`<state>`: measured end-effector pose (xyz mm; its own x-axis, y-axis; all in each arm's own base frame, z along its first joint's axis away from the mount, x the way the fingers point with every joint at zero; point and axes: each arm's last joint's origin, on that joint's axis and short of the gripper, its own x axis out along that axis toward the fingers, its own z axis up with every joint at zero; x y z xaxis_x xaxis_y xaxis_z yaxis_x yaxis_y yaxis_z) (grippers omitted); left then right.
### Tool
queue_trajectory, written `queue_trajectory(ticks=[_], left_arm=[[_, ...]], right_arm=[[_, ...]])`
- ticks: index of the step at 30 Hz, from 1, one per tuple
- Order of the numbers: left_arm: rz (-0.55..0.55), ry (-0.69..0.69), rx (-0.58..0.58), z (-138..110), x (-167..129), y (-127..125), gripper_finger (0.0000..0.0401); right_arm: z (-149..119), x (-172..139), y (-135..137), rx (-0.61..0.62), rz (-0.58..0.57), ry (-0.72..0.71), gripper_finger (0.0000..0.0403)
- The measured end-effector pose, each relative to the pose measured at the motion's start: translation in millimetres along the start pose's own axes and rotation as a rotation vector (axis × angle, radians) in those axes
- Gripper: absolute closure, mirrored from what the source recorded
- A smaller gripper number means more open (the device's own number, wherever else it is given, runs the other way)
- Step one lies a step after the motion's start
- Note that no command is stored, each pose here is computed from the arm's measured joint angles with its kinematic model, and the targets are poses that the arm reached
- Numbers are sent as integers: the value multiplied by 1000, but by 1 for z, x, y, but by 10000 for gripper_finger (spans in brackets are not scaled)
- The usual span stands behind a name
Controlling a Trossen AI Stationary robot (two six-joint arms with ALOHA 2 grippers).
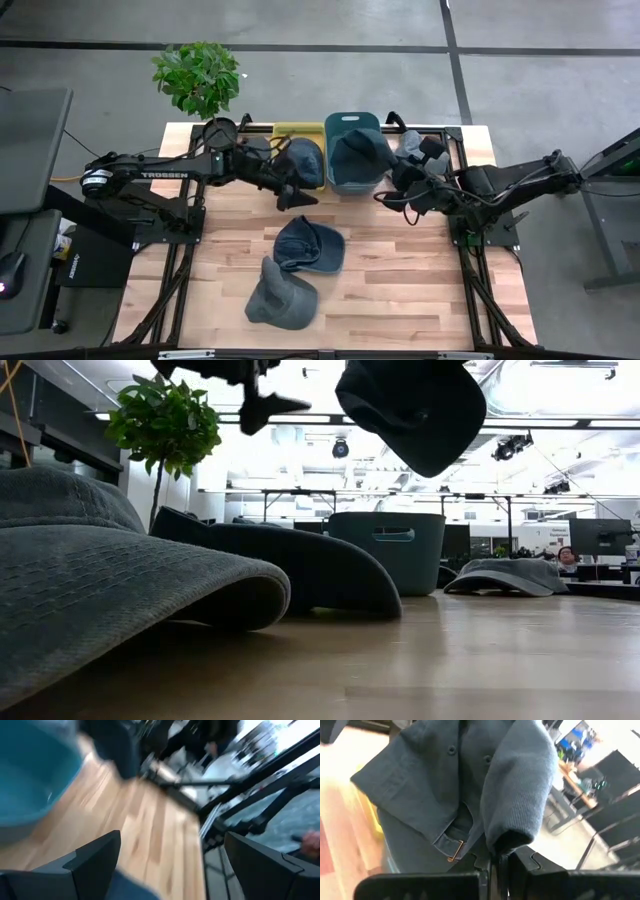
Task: Pick & Place hat
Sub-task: Put the right dark blue cap into the yellow bin
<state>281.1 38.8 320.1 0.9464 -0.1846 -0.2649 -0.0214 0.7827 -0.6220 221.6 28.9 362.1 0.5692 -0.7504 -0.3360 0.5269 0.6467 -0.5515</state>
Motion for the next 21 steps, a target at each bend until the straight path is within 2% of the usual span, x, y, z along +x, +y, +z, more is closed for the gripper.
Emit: queue_trajectory(ticks=[6,11,17,21], left_arm=[[25,-101,4,15,-7,11,48],[41,-104,25,21,-11,20,48],[-10,-83,46,26,-17,28,48],[-49,-75,150,32,-20,28,48]], right_arm=[[3,0,0,-32,3,-18,382],[3,0,1,-46,28,-20,382],[3,0,2,-48,59,-20,382],[5,1,2,-30,86,-31,382]])
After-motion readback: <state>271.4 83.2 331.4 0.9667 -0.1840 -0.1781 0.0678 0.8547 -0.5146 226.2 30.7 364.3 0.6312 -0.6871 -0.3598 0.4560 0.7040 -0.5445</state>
